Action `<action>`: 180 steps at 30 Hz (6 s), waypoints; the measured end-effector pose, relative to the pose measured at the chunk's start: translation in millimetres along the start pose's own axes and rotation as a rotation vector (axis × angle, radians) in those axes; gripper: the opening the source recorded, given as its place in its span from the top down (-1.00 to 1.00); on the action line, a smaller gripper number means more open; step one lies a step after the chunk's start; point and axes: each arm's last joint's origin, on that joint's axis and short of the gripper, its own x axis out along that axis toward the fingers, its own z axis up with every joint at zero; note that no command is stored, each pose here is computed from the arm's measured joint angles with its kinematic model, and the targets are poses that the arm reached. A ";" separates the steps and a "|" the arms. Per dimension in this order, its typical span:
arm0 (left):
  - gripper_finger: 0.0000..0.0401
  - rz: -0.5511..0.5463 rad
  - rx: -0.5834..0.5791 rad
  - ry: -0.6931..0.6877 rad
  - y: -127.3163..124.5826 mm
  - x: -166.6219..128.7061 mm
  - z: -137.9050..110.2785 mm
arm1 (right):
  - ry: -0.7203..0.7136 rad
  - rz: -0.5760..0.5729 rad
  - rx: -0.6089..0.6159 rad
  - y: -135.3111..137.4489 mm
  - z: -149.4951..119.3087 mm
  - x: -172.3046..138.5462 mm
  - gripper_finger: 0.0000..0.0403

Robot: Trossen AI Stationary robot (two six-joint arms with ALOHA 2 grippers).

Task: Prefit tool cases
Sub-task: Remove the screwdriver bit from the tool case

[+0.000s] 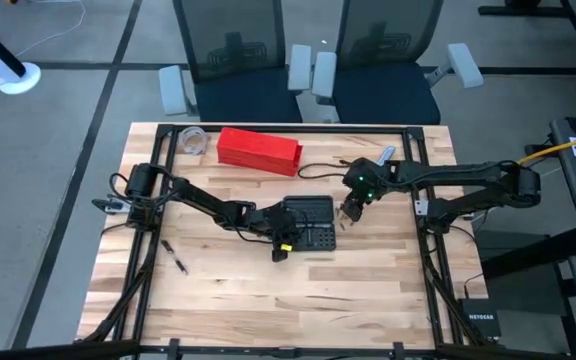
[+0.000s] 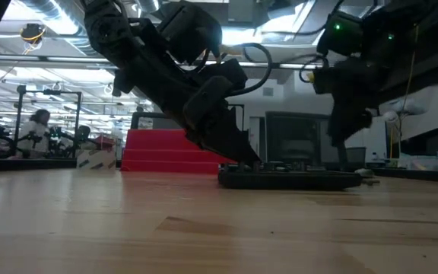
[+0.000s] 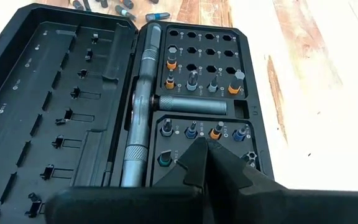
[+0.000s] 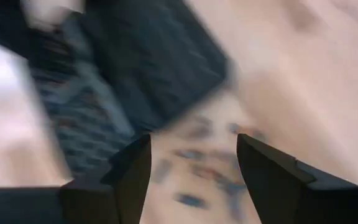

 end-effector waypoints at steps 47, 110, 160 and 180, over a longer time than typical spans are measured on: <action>1.00 0.008 -0.001 0.001 3.5 0.4 0.2 | 0.089 -0.107 -0.514 84.8 -1.2 77.3 0.26; 1.00 0.017 0.000 0.004 5.8 0.5 0.2 | 0.075 -0.519 -0.009 -0.3 -16.8 -12.6 0.97; 1.00 0.067 0.230 0.021 12.5 -35.2 10.5 | 0.082 -0.014 -0.556 144.8 -2.4 71.0 0.27; 1.00 0.030 0.207 0.013 8.0 -20.0 0.8 | 0.180 -0.094 -0.542 132.6 -4.8 88.8 0.35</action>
